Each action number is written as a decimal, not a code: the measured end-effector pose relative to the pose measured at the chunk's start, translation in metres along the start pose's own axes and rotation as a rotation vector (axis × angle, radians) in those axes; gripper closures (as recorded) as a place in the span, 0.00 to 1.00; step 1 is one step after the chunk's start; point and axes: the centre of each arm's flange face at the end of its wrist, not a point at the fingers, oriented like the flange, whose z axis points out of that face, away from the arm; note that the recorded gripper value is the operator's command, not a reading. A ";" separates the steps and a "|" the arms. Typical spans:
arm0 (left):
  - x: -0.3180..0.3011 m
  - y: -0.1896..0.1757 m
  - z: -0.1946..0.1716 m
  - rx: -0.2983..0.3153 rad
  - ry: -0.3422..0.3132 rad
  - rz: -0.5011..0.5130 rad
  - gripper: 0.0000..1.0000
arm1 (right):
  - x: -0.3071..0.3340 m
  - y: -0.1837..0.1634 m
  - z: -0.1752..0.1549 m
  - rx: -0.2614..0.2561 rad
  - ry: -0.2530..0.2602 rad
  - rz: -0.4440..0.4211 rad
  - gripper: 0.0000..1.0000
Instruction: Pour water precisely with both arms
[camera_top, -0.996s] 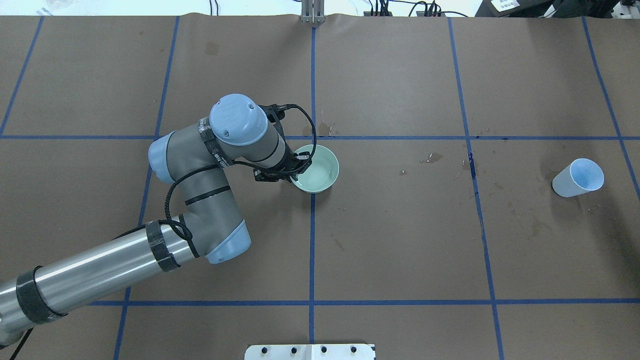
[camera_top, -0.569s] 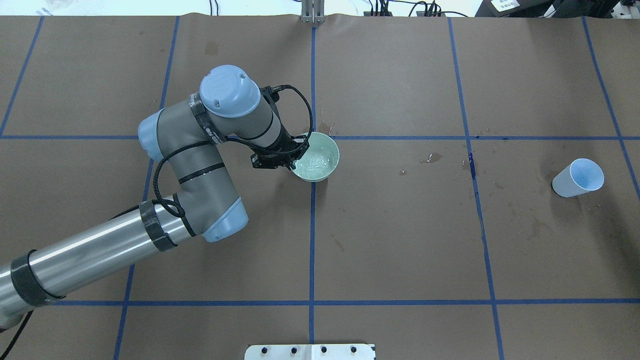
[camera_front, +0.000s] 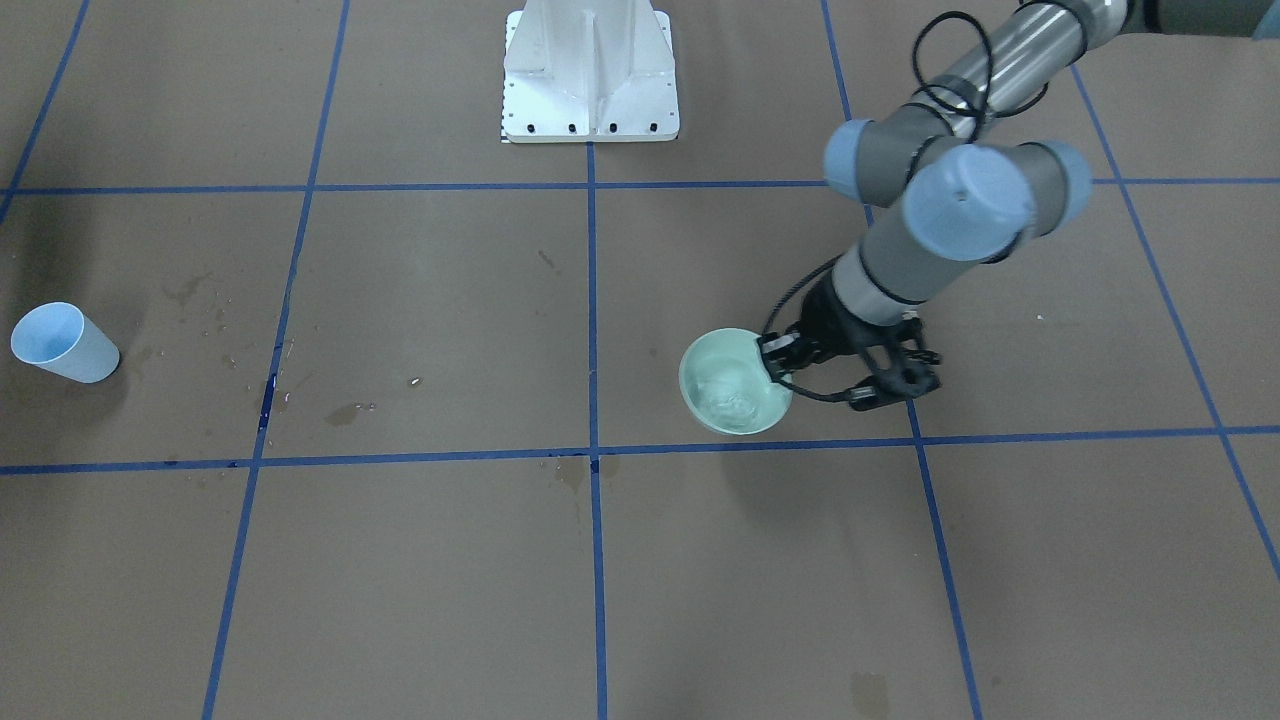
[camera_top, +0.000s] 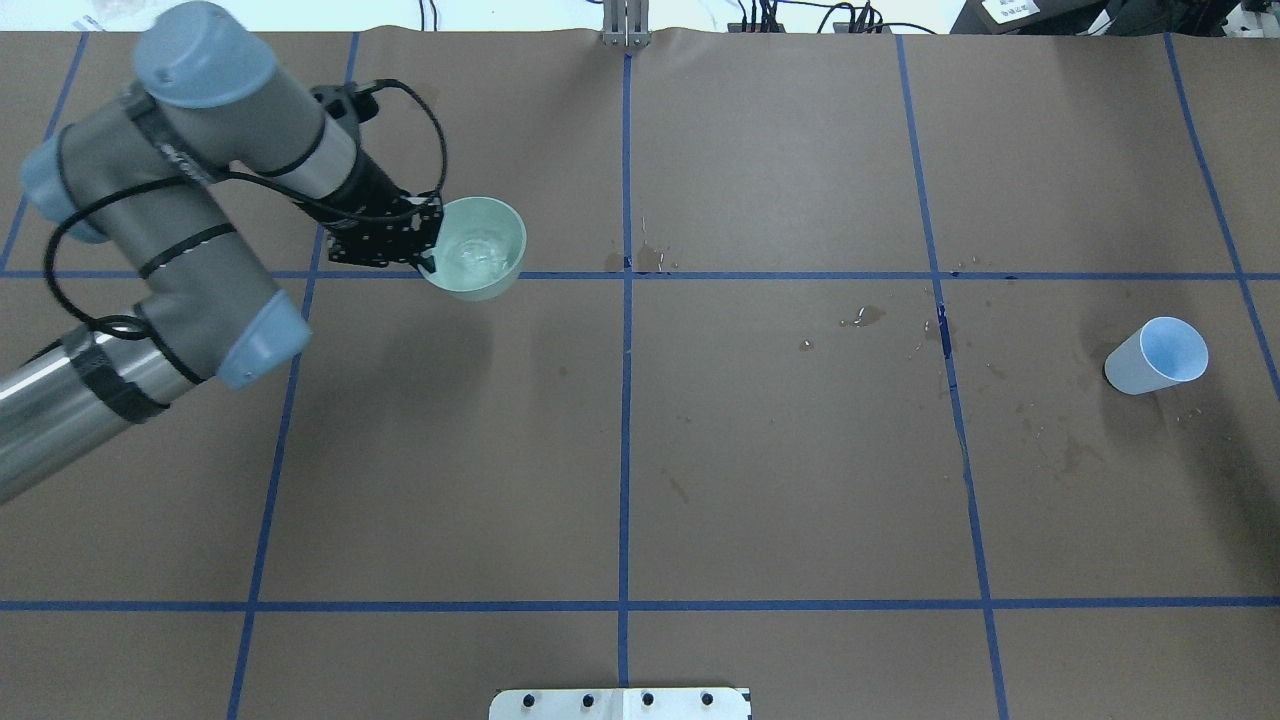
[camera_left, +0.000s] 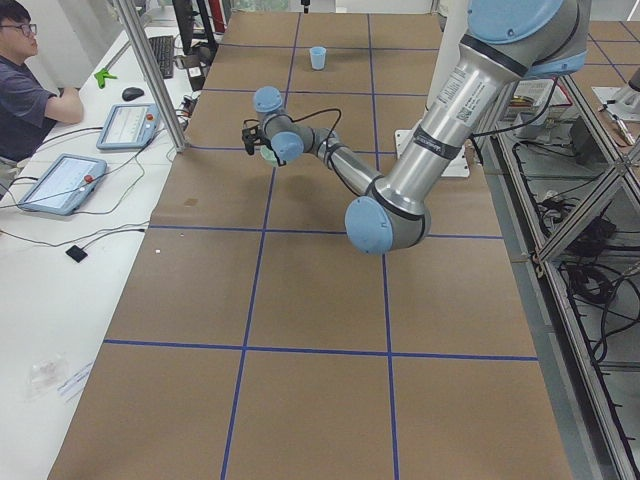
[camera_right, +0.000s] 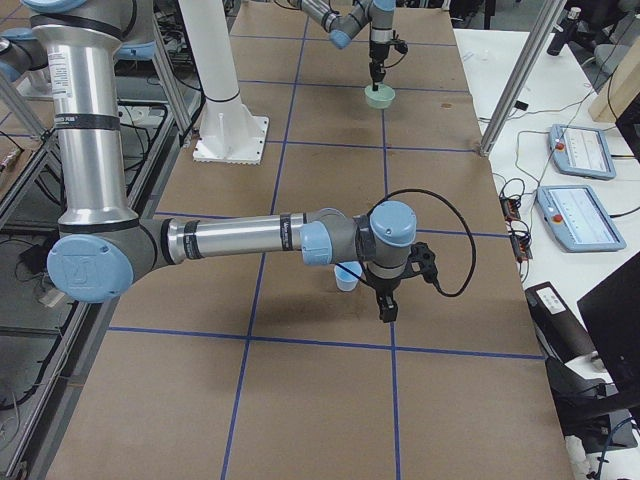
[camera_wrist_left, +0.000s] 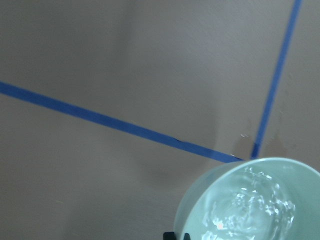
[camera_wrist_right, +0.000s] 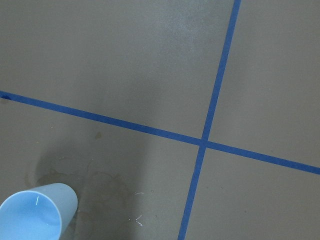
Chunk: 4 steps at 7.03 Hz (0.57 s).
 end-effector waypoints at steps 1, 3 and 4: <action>-0.076 -0.004 -0.018 0.000 -0.030 0.052 1.00 | -0.003 0.002 -0.003 0.005 -0.003 0.000 0.00; -0.207 0.016 -0.036 -0.009 -0.102 0.136 1.00 | -0.006 0.003 -0.007 0.012 -0.005 -0.002 0.00; -0.261 0.032 -0.042 -0.012 -0.126 0.159 1.00 | -0.007 0.003 -0.008 0.015 -0.005 -0.003 0.00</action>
